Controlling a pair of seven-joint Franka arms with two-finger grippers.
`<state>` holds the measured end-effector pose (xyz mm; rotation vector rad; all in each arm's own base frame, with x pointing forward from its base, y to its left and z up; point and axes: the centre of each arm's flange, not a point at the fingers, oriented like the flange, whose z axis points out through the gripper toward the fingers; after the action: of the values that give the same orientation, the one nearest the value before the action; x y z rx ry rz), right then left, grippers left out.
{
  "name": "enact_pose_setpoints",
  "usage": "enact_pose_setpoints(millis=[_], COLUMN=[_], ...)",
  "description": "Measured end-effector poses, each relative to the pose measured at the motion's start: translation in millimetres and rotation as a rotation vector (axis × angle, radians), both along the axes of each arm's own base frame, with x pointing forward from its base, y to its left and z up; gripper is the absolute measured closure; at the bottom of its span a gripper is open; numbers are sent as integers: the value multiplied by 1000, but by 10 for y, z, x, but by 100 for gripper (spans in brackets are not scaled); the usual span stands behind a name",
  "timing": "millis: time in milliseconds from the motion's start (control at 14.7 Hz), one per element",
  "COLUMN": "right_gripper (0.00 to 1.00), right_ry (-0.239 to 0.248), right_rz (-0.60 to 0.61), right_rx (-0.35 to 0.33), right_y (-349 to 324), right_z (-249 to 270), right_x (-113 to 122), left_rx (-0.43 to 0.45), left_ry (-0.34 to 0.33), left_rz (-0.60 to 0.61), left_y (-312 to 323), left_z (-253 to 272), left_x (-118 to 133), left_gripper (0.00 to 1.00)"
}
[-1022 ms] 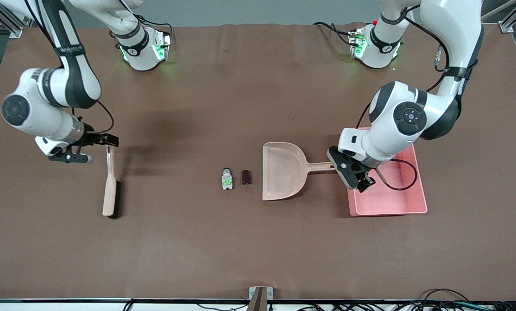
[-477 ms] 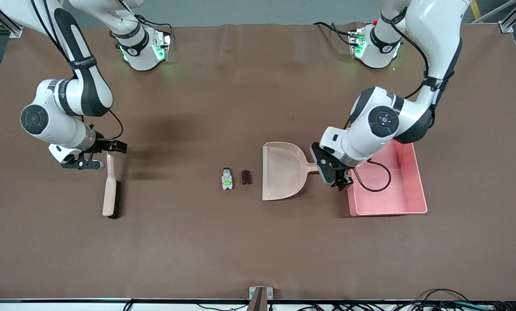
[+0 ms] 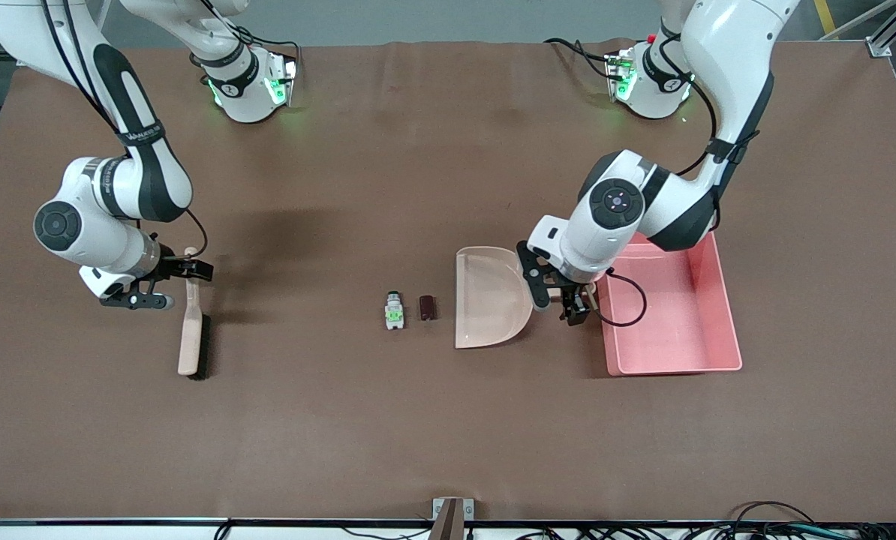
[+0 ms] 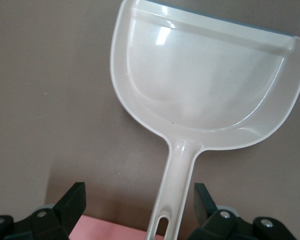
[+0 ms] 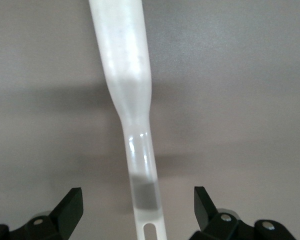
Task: Clean e-waste and dump in bin
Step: 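Grasp the dustpan handle with the left gripper while the right gripper grasps the brush, then hold the dustpan flat with the left gripper and lift the brush with the right gripper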
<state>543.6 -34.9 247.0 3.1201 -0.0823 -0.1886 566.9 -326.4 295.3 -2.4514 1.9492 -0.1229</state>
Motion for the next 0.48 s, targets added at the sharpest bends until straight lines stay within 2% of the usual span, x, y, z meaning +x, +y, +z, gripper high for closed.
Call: enact_pose_setpoints(millis=[68, 204, 272, 409, 477], right_gripper=[3, 14, 14, 26, 26], right_ry=[1, -1, 0, 2, 1], right_rz=[-1, -1, -1, -1, -1], right_rx=[0, -1, -1, -2, -2], right_y=[-7, -14, -14, -14, -14], right_z=[-8, -23, -36, -64, -72], right_x=[3, 8, 8, 9, 11], left_rx=[6, 36, 53, 89, 105], left_ry=[3, -3, -5, 2, 12], left_rz=[-12, -53, -72, -104, -113], left_y=[-35, -115, -139, -178, -193], left_z=[-41, -115, -153, -223, -252], left_x=[-23, -79, -102, -150, -174], left_gripper=[4, 4, 4, 4, 4])
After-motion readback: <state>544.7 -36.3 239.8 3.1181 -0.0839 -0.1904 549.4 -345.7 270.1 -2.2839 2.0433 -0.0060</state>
